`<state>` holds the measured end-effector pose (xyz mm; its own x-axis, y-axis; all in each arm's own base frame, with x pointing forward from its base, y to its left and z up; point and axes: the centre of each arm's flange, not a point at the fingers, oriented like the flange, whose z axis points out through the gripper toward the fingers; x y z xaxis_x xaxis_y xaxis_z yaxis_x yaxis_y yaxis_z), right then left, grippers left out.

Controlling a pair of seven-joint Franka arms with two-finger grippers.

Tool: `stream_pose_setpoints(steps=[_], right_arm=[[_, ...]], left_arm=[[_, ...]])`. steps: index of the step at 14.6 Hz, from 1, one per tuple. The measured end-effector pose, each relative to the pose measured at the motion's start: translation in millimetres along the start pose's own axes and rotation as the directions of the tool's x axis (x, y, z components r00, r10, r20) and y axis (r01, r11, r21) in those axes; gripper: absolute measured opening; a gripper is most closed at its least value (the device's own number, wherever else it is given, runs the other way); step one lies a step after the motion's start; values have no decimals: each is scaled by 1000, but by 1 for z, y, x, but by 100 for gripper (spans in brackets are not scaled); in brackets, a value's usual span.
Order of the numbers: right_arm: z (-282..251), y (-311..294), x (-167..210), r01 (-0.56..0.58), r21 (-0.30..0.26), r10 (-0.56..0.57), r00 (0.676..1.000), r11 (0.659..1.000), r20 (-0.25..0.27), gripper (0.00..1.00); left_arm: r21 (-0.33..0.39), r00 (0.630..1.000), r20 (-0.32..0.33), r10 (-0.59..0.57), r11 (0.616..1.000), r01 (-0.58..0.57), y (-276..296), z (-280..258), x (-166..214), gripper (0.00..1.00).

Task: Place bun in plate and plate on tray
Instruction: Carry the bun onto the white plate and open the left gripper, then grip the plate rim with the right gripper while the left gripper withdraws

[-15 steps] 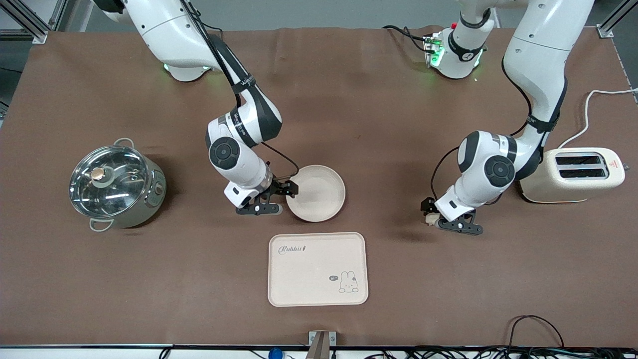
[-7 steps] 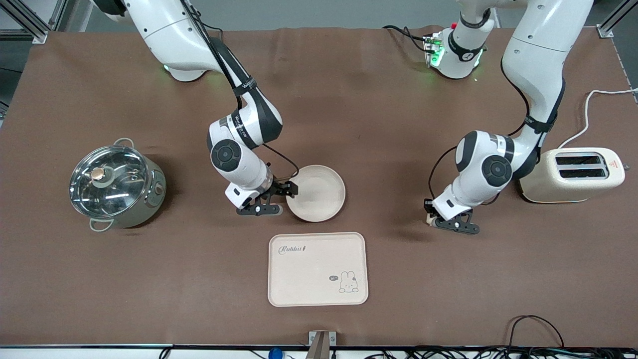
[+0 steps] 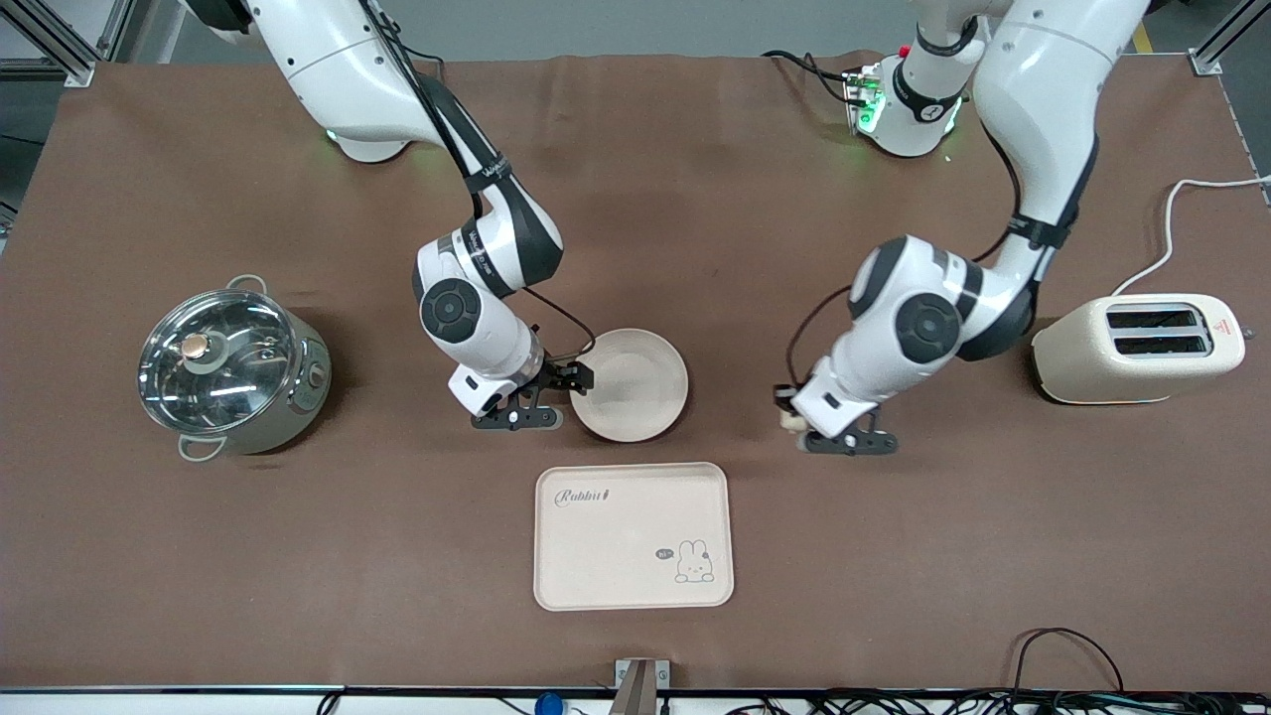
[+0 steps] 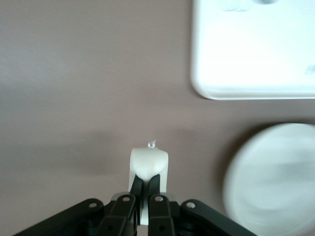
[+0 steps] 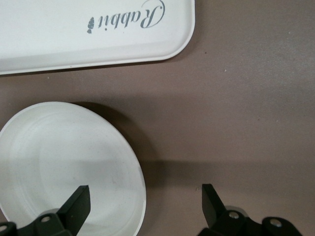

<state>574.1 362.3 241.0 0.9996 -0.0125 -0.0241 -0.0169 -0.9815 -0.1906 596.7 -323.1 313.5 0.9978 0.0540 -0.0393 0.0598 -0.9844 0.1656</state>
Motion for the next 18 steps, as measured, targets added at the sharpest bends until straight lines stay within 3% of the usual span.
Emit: stream_pose_setpoints(steps=[4,7,11,13,17,18], right_arm=[[3,0,0,0,-1,0,1000,1000,-2,100],[13,1,-1,0,-1,0,1000,1000,-14,100],[31,1,-6,6,-6,-6,1000,1000,-25,100],[41,-2,-9,13,-7,-13,999,1000,-31,99],[48,-3,-11,15,-12,-16,1000,1000,-27,57],[49,-3,-11,15,-12,-15,1000,1000,-27,47]], left_arm=[[7,986,47,-162,987,162,98,44,-65,6],[-21,973,57,-223,974,224,134,95,-95,9],[-15,978,11,-207,978,207,127,105,-81,41],[-6,984,-35,-175,985,175,125,95,-71,64],[5,987,-55,-150,989,150,126,88,-66,100],[7,988,-55,-146,989,147,127,88,-67,100]])
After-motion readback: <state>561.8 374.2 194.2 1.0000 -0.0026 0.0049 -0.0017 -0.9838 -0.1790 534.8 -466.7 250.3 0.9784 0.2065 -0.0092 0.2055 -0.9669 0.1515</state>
